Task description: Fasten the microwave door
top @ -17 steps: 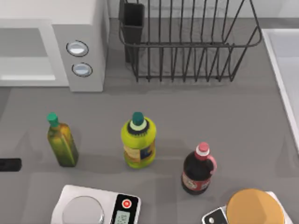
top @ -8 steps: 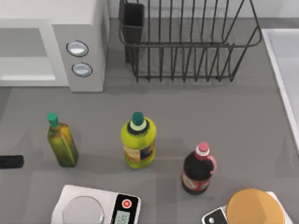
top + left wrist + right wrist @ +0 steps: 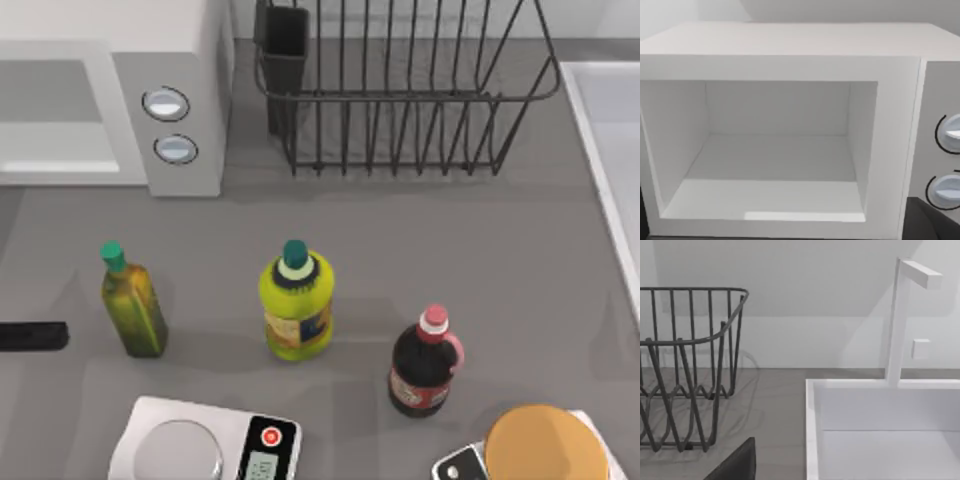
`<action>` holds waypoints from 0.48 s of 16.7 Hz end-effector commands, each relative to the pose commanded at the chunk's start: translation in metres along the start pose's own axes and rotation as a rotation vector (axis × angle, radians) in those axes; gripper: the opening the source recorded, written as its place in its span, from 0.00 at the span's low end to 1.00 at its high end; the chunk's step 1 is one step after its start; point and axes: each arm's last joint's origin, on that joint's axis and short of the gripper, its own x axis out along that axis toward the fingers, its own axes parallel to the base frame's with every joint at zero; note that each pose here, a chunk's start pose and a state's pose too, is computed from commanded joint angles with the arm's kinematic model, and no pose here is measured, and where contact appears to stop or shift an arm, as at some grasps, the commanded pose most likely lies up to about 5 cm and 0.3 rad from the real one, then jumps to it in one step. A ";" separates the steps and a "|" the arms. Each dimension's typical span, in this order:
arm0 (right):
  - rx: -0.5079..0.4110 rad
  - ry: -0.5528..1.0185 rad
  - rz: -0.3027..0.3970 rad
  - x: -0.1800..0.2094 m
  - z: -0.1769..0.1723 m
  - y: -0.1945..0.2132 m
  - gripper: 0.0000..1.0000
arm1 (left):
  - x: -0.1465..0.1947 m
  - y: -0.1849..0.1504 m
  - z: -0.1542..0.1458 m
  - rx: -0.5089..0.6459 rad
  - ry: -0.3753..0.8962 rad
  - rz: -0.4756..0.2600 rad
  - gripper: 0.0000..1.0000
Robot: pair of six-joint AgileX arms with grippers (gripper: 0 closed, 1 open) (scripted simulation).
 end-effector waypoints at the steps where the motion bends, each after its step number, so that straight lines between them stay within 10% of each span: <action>1: 0.000 0.000 0.000 0.000 0.000 0.000 1.00 | 0.000 0.000 -0.001 -0.001 -0.001 0.000 0.00; 8: 0.000 0.000 0.000 0.000 0.000 0.000 1.00 | 0.012 0.016 0.016 -0.001 -0.001 0.000 0.00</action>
